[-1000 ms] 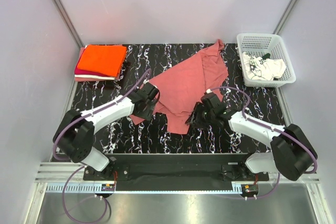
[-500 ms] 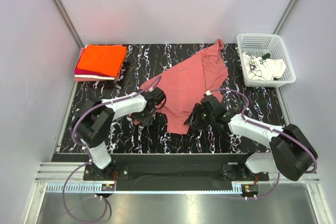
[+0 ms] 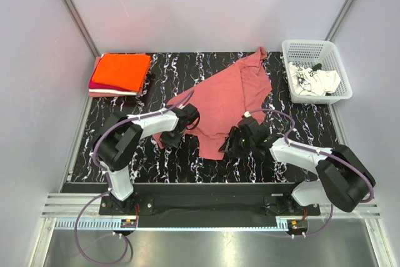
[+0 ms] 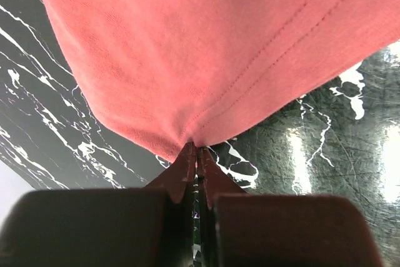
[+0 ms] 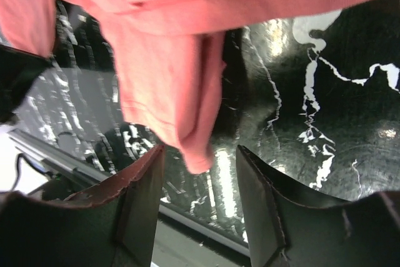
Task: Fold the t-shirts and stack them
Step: Flatten the tshirt out
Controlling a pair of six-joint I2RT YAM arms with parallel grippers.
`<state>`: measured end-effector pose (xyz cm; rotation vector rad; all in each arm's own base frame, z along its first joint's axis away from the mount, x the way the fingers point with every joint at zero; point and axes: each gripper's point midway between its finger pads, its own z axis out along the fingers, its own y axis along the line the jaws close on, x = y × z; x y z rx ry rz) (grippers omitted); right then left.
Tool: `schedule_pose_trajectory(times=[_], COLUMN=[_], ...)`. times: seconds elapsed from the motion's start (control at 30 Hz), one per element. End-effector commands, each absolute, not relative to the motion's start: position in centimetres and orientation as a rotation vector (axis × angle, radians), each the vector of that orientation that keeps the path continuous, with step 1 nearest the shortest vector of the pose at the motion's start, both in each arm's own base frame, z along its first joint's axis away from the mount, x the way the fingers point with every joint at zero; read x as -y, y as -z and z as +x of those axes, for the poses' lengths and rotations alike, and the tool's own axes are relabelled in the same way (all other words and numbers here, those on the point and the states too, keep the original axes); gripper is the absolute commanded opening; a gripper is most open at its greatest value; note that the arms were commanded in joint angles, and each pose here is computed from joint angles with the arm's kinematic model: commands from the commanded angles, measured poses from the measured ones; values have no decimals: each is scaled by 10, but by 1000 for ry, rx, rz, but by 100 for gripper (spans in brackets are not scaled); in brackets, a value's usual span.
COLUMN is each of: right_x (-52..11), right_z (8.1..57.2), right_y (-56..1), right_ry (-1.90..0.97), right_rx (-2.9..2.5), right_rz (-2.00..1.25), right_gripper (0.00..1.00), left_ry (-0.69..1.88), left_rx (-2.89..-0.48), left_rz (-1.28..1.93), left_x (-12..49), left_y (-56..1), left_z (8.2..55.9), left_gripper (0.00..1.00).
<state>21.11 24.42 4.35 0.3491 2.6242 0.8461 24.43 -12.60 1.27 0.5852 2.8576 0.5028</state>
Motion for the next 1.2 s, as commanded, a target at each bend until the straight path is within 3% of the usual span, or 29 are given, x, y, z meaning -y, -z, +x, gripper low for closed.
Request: schedule_pose_trajectory(times=[0.0,0.1,0.13,0.2,0.27,0.3,0.47,0.57,0.77,0.93,1.07,1.1,1.17], right_x=[-252,-269,-272,-268,-244,-229,-167,-118,-49,-54,-57,-53,-29], right_z=[211,219,221,228,231,229,234,237,254,298,368,380,413], right_y=[-32,-29,-27,-25,-22,-36,-116,-169,-225,-304,-371,-424,-443], right_ry=[-854,-880,-877,-820,-641,-546,-267,-121,104,36,56,33,233], right_rx=[-2611,-2602,-2610,-2600,-2601,-2609,-2464,-2367,-2310,-2203,-2061,-1926,-1836], right_rz=[326,287,285,310,361,332,350,408,462,384,328,355,432], right_gripper=[57,57,52,32,4,0,0,0,0,0,0,0,0], left_ry=[-452,-280,-220,-138,-100,-104,21,58,83,408,577,632,764], left_rx=[-2802,-2721,-2671,-2591,-2489,-2463,-2280,-2243,-2311,-2294,-2076,-2079,-1943], left_rz=[522,477,454,421,361,341,148,62,-67,-52,-81,-137,-133], left_x=[133,152,156,166,166,162,139,117,78,118,140,147,155], left_y=[-25,-63,-85,-119,-166,-182,-276,-299,-285,-307,-398,-399,-454], left_z=[254,263,267,278,288,289,316,335,363,376,410,427,435], left_gripper=[0,0,0,0,0,0,0,0,0,0,0,0,0])
